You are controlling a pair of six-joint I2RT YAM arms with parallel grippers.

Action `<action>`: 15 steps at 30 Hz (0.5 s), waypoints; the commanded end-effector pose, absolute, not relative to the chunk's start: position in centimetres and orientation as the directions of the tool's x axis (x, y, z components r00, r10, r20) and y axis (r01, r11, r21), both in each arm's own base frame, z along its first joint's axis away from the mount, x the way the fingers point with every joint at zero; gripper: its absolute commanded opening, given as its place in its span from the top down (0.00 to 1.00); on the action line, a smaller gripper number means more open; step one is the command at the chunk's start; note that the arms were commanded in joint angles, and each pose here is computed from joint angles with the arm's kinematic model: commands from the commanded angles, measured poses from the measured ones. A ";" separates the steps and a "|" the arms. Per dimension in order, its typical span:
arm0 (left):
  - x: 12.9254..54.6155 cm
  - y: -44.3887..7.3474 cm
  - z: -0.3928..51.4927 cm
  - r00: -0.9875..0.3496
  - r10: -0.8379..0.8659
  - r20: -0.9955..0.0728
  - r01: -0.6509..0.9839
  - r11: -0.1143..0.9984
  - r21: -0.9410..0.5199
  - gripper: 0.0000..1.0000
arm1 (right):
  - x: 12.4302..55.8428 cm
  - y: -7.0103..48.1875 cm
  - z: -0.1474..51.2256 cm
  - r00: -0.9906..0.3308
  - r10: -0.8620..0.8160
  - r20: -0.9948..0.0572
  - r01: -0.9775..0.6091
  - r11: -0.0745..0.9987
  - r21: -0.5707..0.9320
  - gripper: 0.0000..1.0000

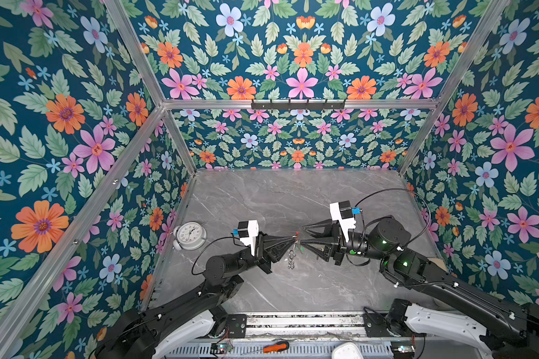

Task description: Remove the keys from the keyring

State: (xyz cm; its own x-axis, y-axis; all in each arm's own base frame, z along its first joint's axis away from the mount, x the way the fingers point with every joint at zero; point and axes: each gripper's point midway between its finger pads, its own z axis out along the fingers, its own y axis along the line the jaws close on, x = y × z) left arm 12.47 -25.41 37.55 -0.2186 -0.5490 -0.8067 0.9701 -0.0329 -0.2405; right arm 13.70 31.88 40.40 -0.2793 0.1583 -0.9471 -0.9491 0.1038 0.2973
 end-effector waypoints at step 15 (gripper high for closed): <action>12.3 -24.7 38.3 -0.190 -0.589 -0.785 0.976 -0.025 -0.218 1.00 | 13.7 33.1 38.6 -0.329 0.081 -0.941 -0.939 0.076 0.335 0.70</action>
State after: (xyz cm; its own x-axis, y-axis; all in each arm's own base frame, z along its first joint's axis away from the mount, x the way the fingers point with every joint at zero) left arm 12.75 -25.31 37.38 -0.2209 -0.5567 -0.8008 0.9675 -0.0215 -0.2519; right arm 14.18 33.02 38.34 -0.3275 0.0868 -0.9408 -0.9357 0.1084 0.3357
